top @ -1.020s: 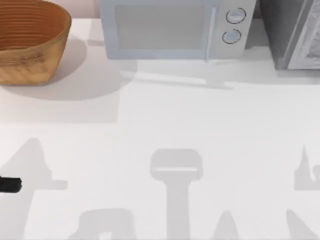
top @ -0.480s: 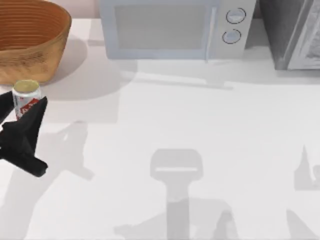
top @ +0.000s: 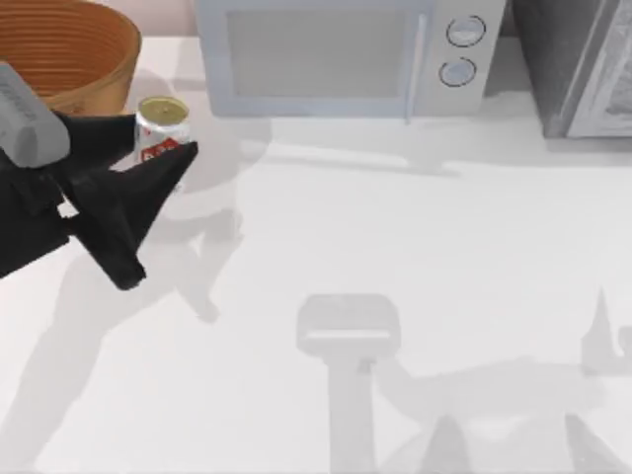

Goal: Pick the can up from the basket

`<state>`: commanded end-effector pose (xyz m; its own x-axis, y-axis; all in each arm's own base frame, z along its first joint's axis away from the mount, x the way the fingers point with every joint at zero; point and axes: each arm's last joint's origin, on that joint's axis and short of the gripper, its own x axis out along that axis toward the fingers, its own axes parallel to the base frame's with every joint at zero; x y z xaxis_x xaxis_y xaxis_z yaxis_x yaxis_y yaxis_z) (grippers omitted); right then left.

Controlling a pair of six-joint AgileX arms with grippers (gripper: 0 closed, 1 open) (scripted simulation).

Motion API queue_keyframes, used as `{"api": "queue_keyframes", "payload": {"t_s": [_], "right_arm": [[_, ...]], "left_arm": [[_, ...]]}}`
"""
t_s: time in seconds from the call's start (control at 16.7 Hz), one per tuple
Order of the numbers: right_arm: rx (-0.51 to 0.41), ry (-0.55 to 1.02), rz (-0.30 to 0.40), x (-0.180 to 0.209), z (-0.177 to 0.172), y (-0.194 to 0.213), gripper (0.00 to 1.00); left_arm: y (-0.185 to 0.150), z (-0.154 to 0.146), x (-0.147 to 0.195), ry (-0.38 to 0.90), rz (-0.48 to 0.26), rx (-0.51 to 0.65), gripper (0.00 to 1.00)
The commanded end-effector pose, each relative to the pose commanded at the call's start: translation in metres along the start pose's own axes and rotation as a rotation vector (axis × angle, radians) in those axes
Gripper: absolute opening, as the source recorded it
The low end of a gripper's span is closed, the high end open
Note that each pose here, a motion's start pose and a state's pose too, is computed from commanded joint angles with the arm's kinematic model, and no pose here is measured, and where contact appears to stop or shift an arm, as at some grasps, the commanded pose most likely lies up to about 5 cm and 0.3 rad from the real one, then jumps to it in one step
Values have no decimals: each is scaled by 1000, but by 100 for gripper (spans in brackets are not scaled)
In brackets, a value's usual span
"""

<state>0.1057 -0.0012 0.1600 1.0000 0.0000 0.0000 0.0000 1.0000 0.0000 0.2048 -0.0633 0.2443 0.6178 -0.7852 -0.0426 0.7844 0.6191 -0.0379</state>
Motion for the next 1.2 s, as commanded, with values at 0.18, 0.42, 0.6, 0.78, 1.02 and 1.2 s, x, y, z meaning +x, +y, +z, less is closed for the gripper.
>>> {"api": "queue_keyframes", "payload": {"t_s": [0.18,0.42,0.6,0.78,1.02,1.2], "right_arm": [[0,0,0,0,0,0,100],[0,0,0,0,0,0,100],[0,0,0,0,0,0,100],[0,0,0,0,0,0,100],[0,0,0,0,0,0,100],[0,0,0,0,0,0,100]], "left_arm": [[12,1,27,0,-121,-5,0],[32,-11,62,18,-242,-32,0],[45,-28,89,31,-331,-52,0],[56,-47,115,31,-430,-52,0],[74,-74,144,10,-518,-25,0],[88,-99,161,-8,-563,1,0]]}}
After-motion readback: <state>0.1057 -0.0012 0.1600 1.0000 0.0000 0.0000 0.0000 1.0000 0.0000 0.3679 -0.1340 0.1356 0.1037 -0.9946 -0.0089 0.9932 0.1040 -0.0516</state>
